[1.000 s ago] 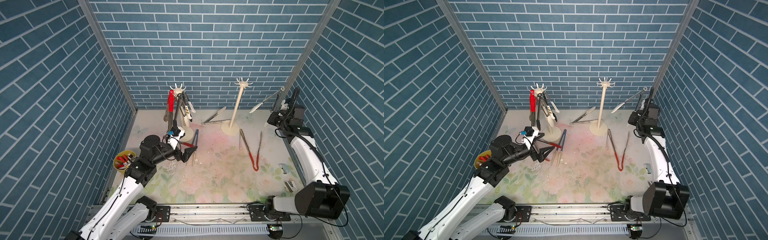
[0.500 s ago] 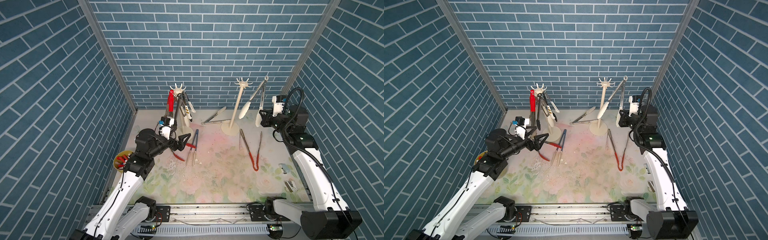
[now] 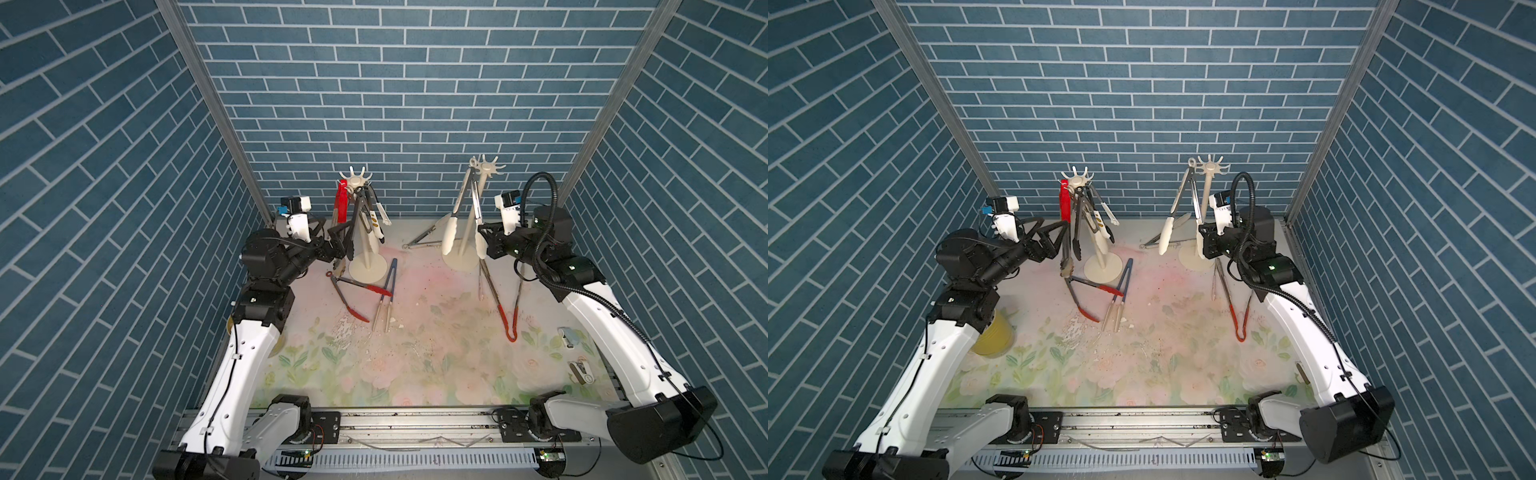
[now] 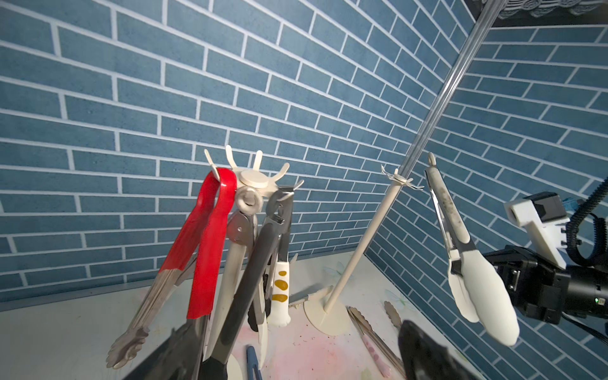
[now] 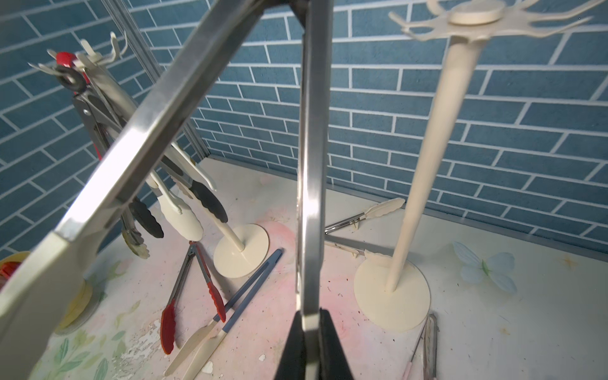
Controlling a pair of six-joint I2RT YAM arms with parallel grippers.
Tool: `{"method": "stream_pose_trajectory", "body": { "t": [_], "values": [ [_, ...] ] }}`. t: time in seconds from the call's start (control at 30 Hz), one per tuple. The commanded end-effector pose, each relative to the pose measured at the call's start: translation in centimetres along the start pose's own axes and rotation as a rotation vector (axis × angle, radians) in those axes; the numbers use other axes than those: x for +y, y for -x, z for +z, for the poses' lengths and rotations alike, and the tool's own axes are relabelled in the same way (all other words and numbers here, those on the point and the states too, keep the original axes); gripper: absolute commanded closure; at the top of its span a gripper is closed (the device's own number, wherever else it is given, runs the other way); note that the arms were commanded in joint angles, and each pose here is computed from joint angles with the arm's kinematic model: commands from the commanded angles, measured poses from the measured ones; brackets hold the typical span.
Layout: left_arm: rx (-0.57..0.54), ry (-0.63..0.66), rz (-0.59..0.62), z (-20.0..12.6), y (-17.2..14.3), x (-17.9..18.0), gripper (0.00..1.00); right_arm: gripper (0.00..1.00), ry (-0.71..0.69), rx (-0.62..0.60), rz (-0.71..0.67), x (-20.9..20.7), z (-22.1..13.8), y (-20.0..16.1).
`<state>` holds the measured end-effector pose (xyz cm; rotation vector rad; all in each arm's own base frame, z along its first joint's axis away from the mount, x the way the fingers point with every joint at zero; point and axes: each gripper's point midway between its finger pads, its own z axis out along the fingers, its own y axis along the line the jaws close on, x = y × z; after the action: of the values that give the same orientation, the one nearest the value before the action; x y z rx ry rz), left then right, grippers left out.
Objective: Hang food tongs on kitchen utensil racks
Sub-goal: Adjust the rack at the center of the board.
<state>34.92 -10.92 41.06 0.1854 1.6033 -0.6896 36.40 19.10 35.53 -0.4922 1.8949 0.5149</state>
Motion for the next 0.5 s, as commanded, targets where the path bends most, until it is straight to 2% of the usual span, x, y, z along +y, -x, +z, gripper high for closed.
{"method": "stream_pose_trajectory", "body": {
  "t": [0.0, 0.17, 0.47],
  "values": [
    [-0.055, -0.014, -0.003, 0.4, 2.5, 0.1, 0.05, 1.00, -0.029, -0.028, -0.129, 1.2, 1.2, 2.1],
    [-0.073, -0.011, -0.024, 1.7, 3.5, 1.3, 0.07, 1.00, -0.079, 0.020, -0.199, 2.6, 5.3, 2.5],
    [-0.063, -0.072, -0.033, 3.7, 3.8, 1.6, 0.18, 1.00, -0.156, 0.058, -0.270, 3.6, 11.0, 4.0]
  ]
}}
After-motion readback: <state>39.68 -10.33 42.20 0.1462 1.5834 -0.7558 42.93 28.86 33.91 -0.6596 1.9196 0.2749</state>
